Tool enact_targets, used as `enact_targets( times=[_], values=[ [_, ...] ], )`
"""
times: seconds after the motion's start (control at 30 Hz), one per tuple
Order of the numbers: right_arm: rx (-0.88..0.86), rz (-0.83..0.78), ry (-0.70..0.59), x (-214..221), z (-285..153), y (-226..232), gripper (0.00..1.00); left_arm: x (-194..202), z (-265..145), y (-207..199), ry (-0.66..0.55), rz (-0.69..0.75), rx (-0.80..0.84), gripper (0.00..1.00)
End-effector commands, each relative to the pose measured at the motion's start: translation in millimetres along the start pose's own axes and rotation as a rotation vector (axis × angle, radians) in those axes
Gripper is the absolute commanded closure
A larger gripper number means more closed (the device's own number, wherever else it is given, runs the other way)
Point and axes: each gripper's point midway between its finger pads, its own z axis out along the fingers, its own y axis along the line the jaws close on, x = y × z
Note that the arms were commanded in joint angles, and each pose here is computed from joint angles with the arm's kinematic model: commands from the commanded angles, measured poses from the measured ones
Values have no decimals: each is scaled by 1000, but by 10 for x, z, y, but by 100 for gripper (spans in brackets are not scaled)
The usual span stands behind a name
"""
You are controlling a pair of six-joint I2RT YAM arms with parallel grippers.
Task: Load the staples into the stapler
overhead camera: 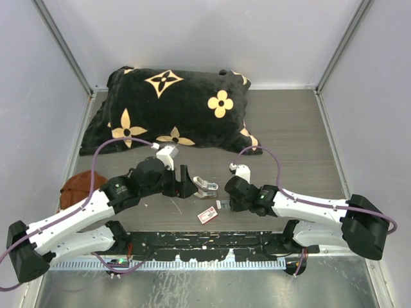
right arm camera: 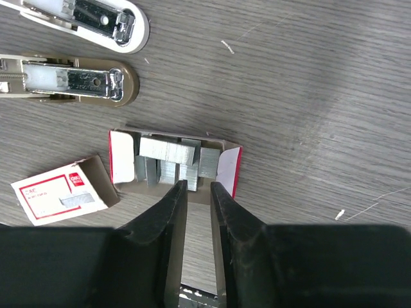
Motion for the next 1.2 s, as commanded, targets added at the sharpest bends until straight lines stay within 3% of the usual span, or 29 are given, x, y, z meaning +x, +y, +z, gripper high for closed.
enact_targets(
  times=[0.0,0.27,0.73,1.17],
  values=[
    [30,19,-58,-206,-33,31,71,27,145,-80,-46,-53,-11,20],
    [77,17,-77,-246,11,-31,66,155,239,1,-35,-90,-34,21],
    [104,-17,-83,-232,68,-93,68,339,265,-95,4,-100,5,38],
    [90,-61,-49,-99,210,-116,70,435,347,-199,18,-92,12,48]
  ],
)
